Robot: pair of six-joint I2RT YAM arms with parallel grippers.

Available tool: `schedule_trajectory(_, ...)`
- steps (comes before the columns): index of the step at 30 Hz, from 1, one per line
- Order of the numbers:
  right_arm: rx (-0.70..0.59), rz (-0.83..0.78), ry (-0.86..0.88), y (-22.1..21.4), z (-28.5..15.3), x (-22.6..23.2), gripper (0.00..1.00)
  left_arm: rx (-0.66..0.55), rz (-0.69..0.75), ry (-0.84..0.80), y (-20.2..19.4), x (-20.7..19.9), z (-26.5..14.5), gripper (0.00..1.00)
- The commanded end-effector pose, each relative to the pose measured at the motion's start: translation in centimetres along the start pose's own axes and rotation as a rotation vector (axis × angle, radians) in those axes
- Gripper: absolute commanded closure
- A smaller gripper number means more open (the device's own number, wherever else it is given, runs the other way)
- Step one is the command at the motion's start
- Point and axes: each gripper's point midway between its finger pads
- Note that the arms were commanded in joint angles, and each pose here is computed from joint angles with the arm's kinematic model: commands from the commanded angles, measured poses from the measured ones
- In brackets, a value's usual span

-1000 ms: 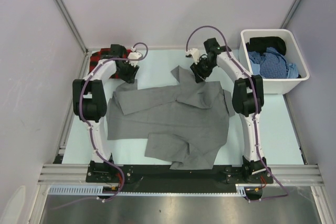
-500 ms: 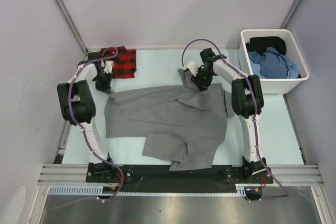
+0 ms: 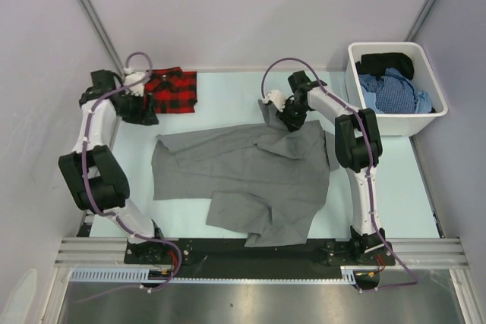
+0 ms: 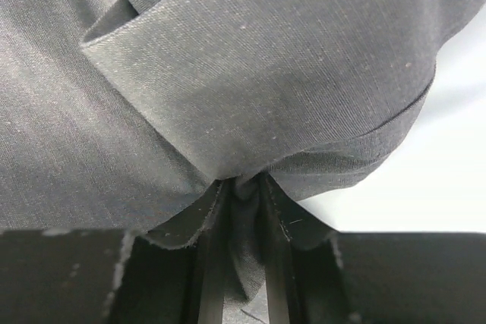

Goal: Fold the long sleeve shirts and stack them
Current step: Fold the shirt

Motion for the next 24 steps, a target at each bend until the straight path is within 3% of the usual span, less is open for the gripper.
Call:
schedule_trajectory(1,-0.030,-0.001,-0.013,1.4,-1.3,0.3,0.76,0.021,0.456,-0.266,-1.0,-8.4,-0.1,0.34)
schedule_trajectory(2,-0.037,0.000,-0.016,1.6,-1.6,0.2,0.76,0.024,0.542,-0.269,-1.4,-8.9,0.4,0.27)
schedule_trajectory(8,-0.061,0.003,-0.036,2.7,-3.3,-0.1,0.83,0.131,0.787,-0.299,-4.3,-10.8,3.5,0.18)
schedule_trajectory(11,-0.082,0.013,-0.047,3.3,-4.3,-0.3,0.90,0.137,0.911,-0.255,-4.7,-11.6,5.1,0.21)
schedule_trajectory(13,-0.096,0.020,-0.055,3.8,-4.8,-0.4,0.92,0.212,0.981,-0.186,-6.1,-10.6,6.2,0.24)
schedule_trajectory(15,-0.117,0.023,-0.064,4.5,-5.6,-0.4,0.93,0.215,1.023,-0.115,-5.4,-9.5,7.1,0.34)
schedule_trajectory(18,-0.144,0.027,-0.086,5.3,-6.8,-0.9,1.00,0.217,0.992,-0.063,-3.7,-8.4,7.9,0.65)
schedule_trajectory(19,-0.153,0.034,-0.095,5.4,-7.1,-1.2,1.00,0.180,0.981,-0.041,-1.6,-8.3,7.8,0.80)
schedule_trajectory(20,-0.162,0.043,-0.106,5.5,-7.5,-1.6,1.00,0.185,0.924,-0.033,-1.4,-7.8,8.7,0.86)
schedule_trajectory(22,-0.199,0.059,-0.142,6.4,-8.3,-2.6,1.00,0.140,0.855,0.010,1.4,-7.3,9.3,0.94)
schedule_trajectory(24,-0.237,0.073,-0.183,7.0,-9.2,-3.9,1.00,0.130,0.810,0.041,2.8,-6.4,10.5,0.95)
Point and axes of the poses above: each gripper's point midway between its finger pads, its own z axis out along the fingers, its own x axis along the line the jaws close on, y = z × x, and after that the axes turned 2 degrees about z, right-handed
